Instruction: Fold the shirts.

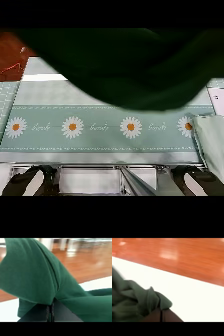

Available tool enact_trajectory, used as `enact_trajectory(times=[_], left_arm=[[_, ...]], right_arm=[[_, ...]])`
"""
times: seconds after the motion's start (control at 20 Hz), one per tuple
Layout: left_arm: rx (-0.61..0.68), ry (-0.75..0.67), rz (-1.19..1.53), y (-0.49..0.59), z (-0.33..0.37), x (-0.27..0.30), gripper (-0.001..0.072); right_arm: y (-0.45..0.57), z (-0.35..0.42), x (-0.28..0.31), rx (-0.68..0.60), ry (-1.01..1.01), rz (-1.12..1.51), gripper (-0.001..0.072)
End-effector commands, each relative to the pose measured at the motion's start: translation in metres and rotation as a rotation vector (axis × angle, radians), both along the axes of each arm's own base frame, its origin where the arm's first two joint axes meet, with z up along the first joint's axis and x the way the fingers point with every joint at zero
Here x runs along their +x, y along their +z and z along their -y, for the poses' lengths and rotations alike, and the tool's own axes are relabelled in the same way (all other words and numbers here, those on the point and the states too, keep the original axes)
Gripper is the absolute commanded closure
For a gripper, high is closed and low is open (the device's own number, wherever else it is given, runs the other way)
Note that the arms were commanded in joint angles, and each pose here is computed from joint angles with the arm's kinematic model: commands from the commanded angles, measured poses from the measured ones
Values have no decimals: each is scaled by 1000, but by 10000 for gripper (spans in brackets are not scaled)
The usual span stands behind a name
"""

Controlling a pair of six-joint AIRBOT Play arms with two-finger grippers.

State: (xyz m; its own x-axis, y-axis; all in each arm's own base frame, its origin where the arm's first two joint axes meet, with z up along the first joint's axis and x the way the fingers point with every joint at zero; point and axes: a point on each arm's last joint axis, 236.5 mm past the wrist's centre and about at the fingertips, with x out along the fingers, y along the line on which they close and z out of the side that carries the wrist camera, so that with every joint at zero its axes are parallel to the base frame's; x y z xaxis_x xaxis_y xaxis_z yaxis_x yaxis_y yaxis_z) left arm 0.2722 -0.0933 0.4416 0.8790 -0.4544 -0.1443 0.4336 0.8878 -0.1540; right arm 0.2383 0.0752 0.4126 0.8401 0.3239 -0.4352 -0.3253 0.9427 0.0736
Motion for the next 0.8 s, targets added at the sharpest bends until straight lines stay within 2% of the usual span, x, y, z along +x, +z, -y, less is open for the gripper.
enact_trajectory(times=[0.0,0.2,0.3,0.45,0.75], left_arm=[[106,150,-60,-19,-27,-37,689],[79,118,-287,-85,-22,-45,689],[33,87,-557,-172,-20,-45,689],[-15,22,-844,-276,-11,-49,689],[-142,38,-900,-385,9,26,689]], right_arm=[[-24,29,-34,-56,-120,-117,689],[-78,7,-38,-14,-30,-298,689],[-161,-12,-38,33,53,-533,689],[-253,-15,-26,77,41,-727,689],[-367,1,42,95,-52,-880,689]])
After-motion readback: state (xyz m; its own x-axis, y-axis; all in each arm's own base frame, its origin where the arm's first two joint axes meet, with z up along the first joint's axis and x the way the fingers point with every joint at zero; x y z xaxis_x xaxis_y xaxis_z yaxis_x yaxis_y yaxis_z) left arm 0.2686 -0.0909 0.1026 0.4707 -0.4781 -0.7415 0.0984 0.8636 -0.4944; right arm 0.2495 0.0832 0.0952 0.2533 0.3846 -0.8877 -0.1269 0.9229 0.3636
